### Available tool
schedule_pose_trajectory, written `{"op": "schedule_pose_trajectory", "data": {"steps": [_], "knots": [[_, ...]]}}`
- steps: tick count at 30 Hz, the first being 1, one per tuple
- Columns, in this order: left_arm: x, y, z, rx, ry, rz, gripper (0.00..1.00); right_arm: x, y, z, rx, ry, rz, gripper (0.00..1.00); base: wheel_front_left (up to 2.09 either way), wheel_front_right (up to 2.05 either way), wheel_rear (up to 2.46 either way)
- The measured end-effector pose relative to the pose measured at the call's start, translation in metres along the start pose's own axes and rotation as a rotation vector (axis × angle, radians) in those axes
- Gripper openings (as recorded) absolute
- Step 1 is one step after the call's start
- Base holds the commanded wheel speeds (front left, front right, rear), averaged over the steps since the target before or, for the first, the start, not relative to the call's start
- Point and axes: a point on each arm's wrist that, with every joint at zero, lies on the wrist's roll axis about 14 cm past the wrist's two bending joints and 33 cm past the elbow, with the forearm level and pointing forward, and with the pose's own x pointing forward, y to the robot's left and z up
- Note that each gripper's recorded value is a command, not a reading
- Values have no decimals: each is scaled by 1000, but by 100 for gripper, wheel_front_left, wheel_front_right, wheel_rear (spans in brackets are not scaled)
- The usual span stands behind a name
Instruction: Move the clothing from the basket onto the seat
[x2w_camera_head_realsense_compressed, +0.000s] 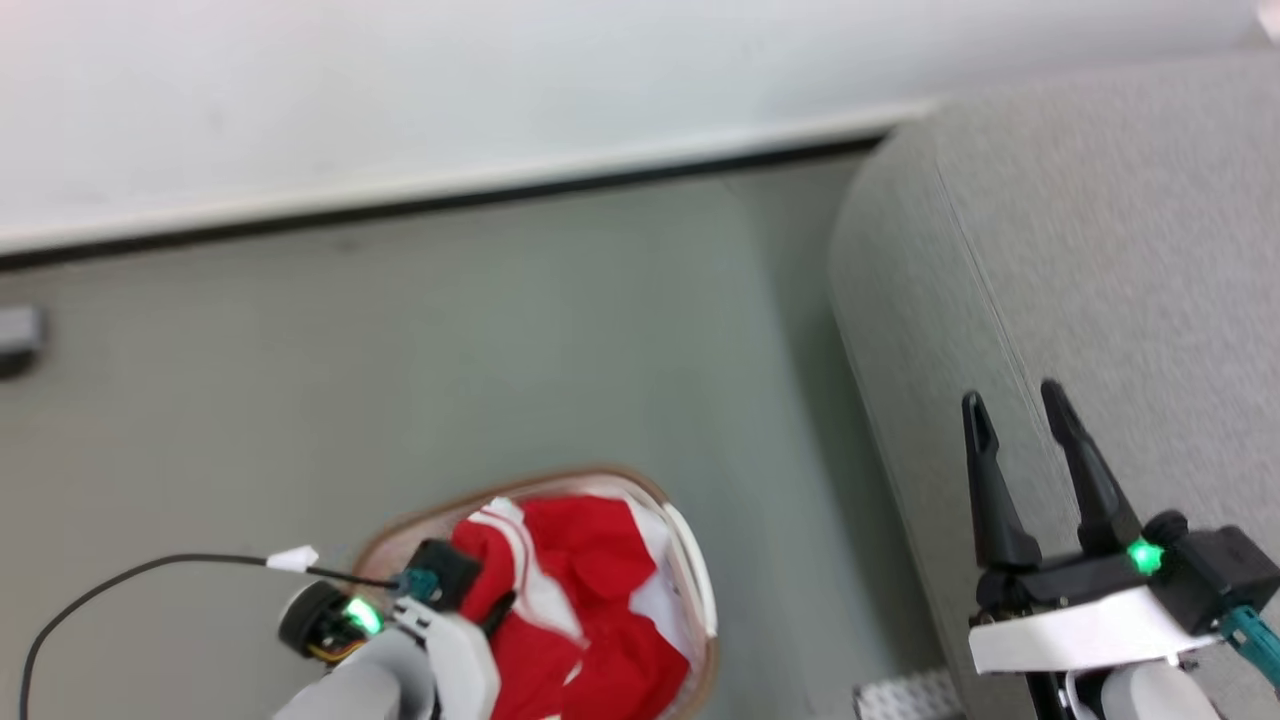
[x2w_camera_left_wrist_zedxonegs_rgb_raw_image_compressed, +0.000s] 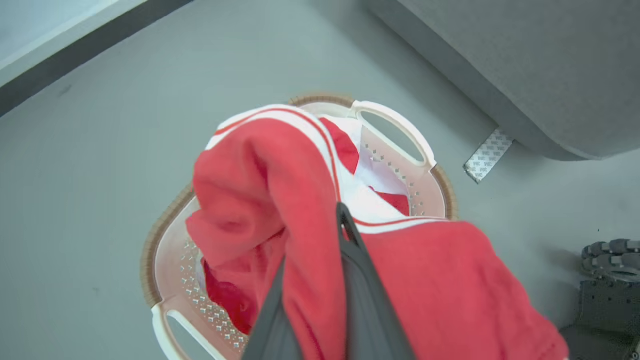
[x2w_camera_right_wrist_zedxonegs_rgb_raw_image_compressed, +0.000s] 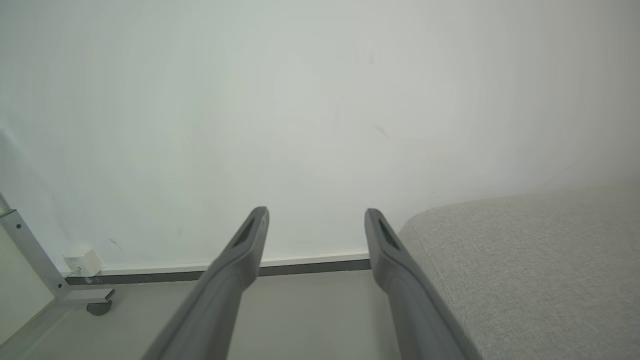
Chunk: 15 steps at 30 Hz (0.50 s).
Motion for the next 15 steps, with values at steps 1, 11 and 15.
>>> {"op": "schedule_pose_trajectory", "data": {"steps": [1,11,15], "knots": [[-5,1,11,-10,-33,14,0,-2,3,1,19,-4,3,100,0,0,0],[-69,9,113,-72,-411,139,0,-11,38,26,122,-73,90,100,0,0,0],[-102,11,156,-61,-568,185,0,-16,53,30,130,-80,131,100,0,0,0]]}}
